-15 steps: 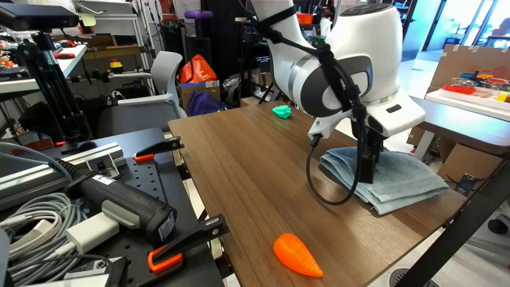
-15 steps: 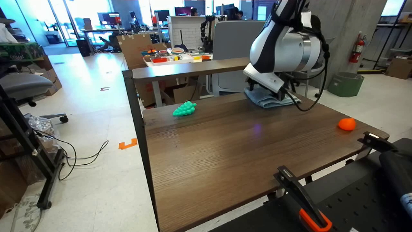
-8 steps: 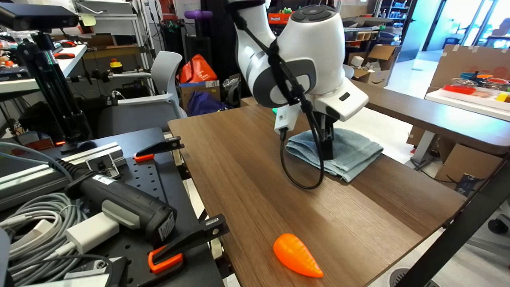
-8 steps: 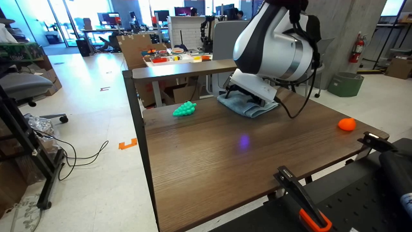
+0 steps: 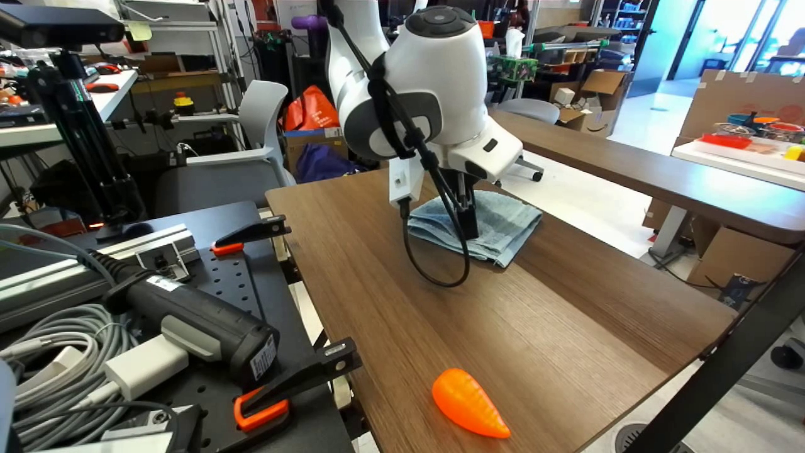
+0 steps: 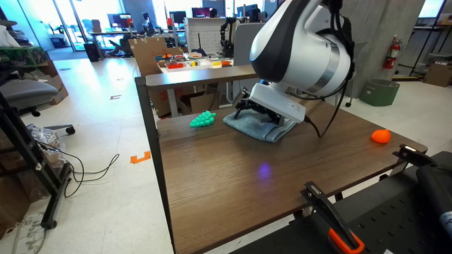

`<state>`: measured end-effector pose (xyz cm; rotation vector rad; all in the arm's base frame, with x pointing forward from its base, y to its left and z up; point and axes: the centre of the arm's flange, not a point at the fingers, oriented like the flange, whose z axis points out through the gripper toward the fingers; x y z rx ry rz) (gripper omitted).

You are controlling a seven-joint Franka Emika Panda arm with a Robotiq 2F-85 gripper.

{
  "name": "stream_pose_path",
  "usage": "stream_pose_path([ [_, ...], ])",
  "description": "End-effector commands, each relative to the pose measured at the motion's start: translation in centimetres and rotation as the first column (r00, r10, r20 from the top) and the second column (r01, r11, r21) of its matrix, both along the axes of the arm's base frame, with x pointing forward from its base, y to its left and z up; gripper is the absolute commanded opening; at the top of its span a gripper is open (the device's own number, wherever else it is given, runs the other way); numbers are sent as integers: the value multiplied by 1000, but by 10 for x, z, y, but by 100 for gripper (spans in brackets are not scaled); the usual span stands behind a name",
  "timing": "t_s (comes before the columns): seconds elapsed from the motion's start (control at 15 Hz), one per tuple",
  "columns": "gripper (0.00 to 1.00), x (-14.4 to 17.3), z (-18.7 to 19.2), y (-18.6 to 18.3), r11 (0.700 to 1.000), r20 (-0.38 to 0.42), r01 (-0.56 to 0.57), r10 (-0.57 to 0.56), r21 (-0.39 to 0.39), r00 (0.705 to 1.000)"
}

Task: Wipe the surface of the table with the grey towel.

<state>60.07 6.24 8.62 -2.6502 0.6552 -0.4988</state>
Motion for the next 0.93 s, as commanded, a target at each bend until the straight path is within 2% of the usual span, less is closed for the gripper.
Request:
stream_pose_path([
  [0.0,100,-51,-34,-1,997,-150,-76,73,-13,986],
  [0.27,100,-91,-38,31,983,-205,-175,159,-61,966],
  [0.4,100,-106,-47,49,972,-199,-224,206,-74,958],
  [0.87,100,-124,-64,112,921,-165,-338,308,-196,937],
])
